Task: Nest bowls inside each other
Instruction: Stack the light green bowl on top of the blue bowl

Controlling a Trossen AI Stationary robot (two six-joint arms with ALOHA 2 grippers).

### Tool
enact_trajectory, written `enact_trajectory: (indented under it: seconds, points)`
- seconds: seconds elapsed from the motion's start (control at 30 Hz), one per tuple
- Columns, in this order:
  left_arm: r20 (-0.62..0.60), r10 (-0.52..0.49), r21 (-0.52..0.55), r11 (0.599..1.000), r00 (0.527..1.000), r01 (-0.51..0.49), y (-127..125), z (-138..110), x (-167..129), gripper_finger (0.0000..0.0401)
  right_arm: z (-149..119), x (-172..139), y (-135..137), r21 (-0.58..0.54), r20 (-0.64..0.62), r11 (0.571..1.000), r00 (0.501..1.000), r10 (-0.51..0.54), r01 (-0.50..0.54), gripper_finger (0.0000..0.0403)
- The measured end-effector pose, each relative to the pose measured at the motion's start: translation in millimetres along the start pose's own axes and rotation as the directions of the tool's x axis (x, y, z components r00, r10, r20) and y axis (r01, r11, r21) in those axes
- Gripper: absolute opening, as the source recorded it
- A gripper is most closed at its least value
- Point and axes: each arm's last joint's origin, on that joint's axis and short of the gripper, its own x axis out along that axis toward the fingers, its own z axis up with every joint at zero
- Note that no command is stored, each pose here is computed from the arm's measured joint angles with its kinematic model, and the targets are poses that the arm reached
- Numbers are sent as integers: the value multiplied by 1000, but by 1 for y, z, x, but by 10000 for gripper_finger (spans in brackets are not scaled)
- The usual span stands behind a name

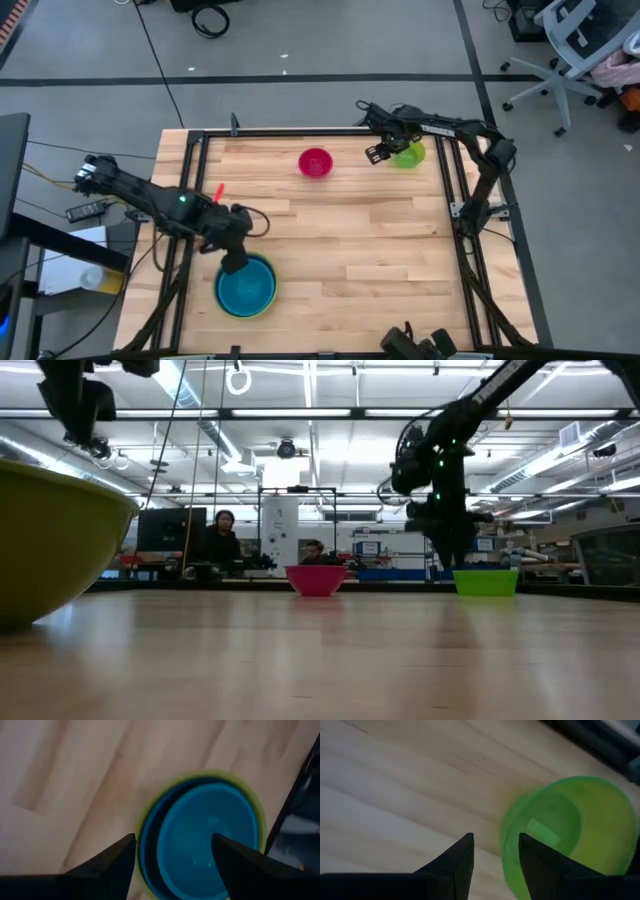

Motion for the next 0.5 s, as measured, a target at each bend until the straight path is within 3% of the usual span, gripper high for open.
enact_trajectory:
  seconds: [0.23,0.33,0.43,0.5]
  points:
    - [115,43,-83,996,992,-34,13,3,-14,253,3,26,-1,-24,-77,997,994,-76,74,144]
    - [143,74,-110,992,987,-59,18,8,-14,241,2,27,1,-63,-94,997,995,-40,34,95]
    - [188,117,-107,989,975,-98,24,14,-15,225,-3,15,10,-124,-76,992,997,16,-26,22]
    - [233,125,-86,991,964,-107,26,19,-17,215,-9,-3,19,-181,-25,982,998,55,-59,16]
